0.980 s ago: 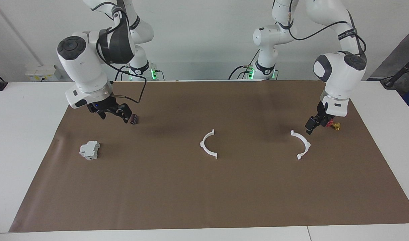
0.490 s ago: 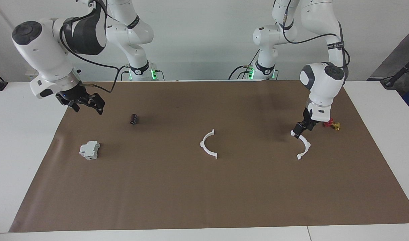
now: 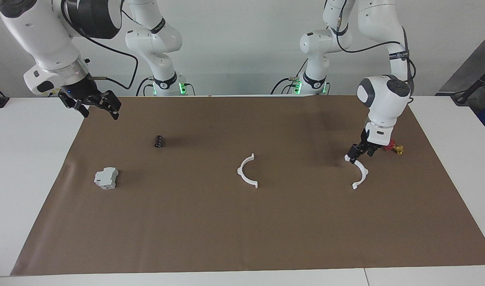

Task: Assemble drain pipe with both arms
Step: 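Grasp the other white half-ring with the left gripper and lift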

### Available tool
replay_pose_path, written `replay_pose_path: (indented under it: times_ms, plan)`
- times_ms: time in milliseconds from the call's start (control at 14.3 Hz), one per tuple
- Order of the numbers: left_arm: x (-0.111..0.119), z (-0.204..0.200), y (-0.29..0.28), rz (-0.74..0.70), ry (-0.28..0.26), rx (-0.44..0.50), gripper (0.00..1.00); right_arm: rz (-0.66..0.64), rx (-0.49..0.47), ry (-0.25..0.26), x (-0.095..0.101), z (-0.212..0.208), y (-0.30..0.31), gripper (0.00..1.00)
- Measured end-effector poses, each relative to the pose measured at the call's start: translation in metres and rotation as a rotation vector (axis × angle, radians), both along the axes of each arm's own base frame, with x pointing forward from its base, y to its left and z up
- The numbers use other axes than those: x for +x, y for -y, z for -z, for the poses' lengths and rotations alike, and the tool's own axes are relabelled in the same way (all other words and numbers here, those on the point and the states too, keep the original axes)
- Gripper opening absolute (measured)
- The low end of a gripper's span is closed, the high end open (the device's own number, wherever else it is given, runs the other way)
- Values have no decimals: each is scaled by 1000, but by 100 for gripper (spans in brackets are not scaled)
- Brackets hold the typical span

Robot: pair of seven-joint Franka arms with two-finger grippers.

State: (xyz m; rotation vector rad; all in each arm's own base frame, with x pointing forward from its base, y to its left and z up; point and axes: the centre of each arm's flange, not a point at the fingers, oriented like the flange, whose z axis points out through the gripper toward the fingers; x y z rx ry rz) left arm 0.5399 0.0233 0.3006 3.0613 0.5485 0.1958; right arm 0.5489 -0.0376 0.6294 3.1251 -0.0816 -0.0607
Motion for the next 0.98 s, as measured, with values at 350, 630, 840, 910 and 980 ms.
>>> replay_pose_path:
  times_ms: [350, 630, 840, 910, 980]
  plan:
    - [2, 0, -1, -45, 6, -6, 100, -40, -3, -10, 1, 5, 1, 100]
    - [2, 0, -1, -51, 6, -7, 89, -50, -24, -27, -1, 1, 1, 100]
    - [3, -1, -1, -51, 7, -7, 87, -47, -24, -42, -8, -18, 1, 100]
    - [3, -1, -1, -52, 7, -7, 86, -48, -23, -36, -8, -21, 1, 100]
    - [3, -1, 0, -52, 8, -7, 74, -49, -21, -35, -7, -21, 0, 100]
